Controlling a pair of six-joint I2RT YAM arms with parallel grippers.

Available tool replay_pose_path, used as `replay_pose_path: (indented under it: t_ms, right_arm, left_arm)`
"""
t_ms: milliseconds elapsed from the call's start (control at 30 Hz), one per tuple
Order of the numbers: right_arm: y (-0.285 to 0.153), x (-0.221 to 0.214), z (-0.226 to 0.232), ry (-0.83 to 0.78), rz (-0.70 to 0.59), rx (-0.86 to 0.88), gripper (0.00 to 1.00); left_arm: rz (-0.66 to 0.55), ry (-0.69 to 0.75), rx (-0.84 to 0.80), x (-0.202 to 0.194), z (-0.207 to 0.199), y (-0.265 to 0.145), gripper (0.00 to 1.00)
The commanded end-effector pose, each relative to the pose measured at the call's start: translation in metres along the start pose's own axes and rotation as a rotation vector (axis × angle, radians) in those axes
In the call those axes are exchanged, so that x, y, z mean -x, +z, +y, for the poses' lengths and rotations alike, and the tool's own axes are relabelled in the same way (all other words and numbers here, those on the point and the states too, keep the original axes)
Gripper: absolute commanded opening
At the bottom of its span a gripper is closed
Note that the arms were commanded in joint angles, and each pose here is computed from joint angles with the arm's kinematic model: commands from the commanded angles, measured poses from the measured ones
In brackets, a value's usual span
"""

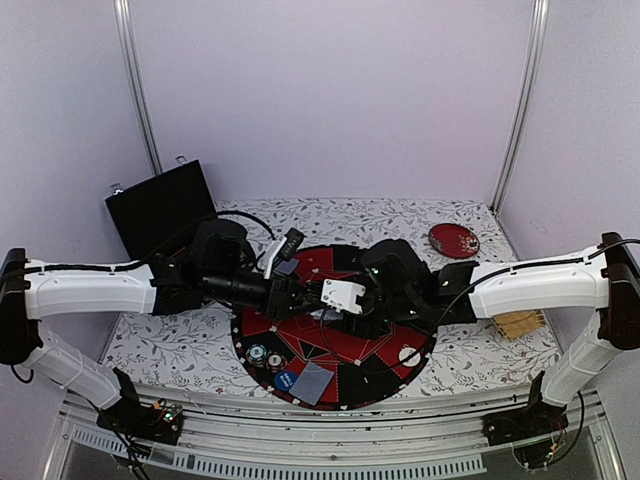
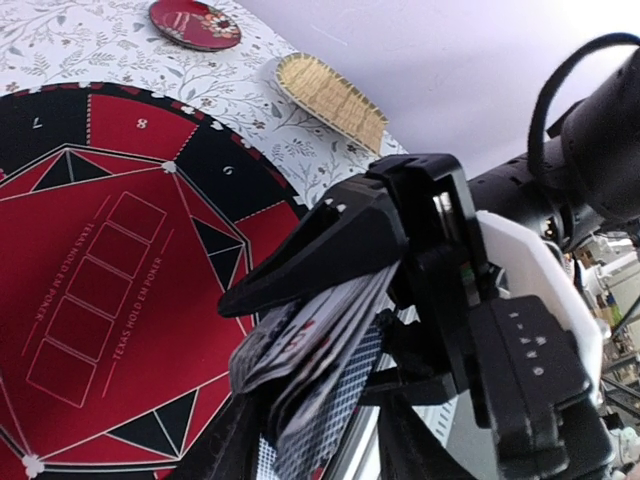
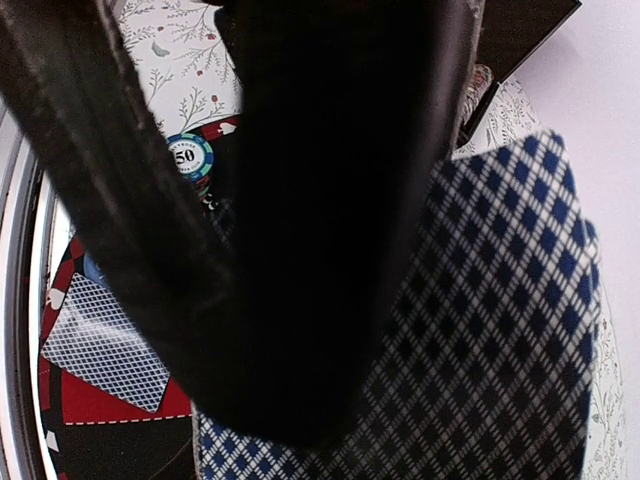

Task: Distribute texas hold em gaming equipment
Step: Pick up the poker card from the face-down deck piles.

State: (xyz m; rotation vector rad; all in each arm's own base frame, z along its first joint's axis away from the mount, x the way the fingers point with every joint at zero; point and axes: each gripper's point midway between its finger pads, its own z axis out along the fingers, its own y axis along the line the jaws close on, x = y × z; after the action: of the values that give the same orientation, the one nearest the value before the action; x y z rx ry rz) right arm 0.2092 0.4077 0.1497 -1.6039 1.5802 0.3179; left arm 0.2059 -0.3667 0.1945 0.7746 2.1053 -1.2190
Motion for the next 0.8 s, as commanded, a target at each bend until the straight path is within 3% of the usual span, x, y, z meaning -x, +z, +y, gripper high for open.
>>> replay_pose_path:
  t_ms: [0, 133, 300, 567, 767]
  right_arm:
    - [-0.005, 0.023, -0.004, 0.003, -0.075, 0.005, 0.53]
    - [-0.006, 0.022, -0.004, 0.003, -0.072, 0.003, 0.53]
    - [-0.006, 0.022, -0.004, 0.003, -0.071, 0.004, 0.53]
    - [-0.007, 0.023, -0.006, 0.002, -0.074, 0.001, 0.52]
    - [-0.008, 0.024, -0.005, 0.006, -0.082, 0.008, 0.52]
  left_arm:
    - [-0.002, 0.009, 0.070, 0.002, 0.010, -0.003, 0.42]
    - [0.004, 0.021, 0.149, 0.003, 0.020, -0.010, 0.30]
    - [-0.018, 0.042, 0.171, 0.008, 0.020, -0.018, 0.30]
    - [-0.022, 0.054, 0.065, 0.006, 0.002, -0.017, 0.45]
    - [-0.053, 0.064, 0.065, 0.011, -0.001, -0.026, 0.49]
